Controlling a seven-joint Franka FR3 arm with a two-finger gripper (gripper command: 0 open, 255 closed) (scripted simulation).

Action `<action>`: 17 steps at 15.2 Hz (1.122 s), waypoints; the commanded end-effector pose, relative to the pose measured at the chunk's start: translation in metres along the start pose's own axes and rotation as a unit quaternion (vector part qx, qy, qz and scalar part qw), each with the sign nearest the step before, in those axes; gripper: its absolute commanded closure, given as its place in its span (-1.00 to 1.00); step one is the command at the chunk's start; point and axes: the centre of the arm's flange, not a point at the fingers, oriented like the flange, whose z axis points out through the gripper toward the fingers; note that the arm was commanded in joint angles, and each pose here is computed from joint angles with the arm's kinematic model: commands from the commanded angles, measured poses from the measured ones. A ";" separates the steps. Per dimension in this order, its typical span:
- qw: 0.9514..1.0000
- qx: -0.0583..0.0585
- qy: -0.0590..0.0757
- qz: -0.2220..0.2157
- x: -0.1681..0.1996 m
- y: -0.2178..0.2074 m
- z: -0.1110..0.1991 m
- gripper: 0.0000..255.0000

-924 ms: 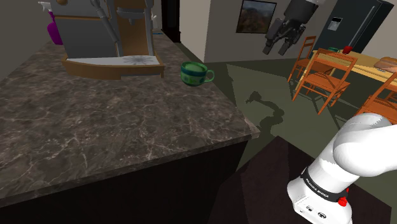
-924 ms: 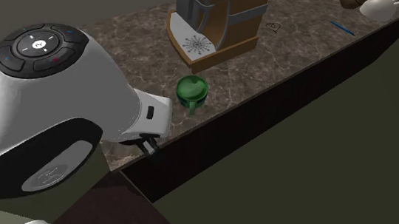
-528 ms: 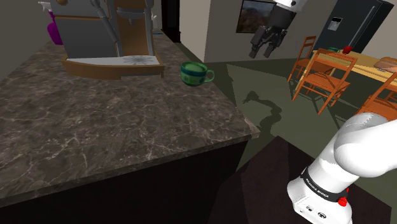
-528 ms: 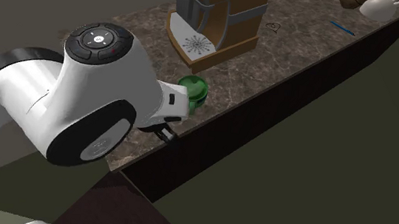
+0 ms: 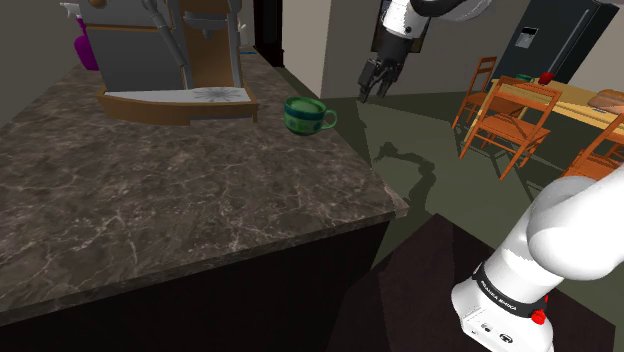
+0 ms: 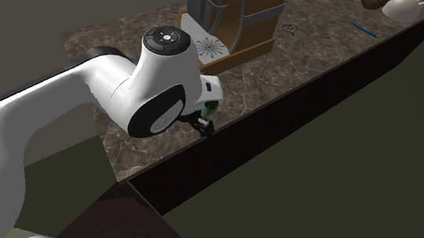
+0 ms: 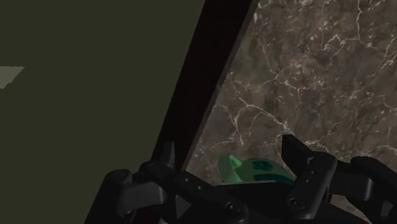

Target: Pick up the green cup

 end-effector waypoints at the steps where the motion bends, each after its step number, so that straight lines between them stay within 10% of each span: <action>1: 1.000 -0.001 -0.002 -0.021 0.024 -0.005 0.019 -1.00; 8: 0.996 -0.006 -0.010 -0.085 0.088 -0.021 0.074 -1.00; 17: 0.996 -0.006 -0.010 -0.085 0.081 -0.019 0.113 -1.00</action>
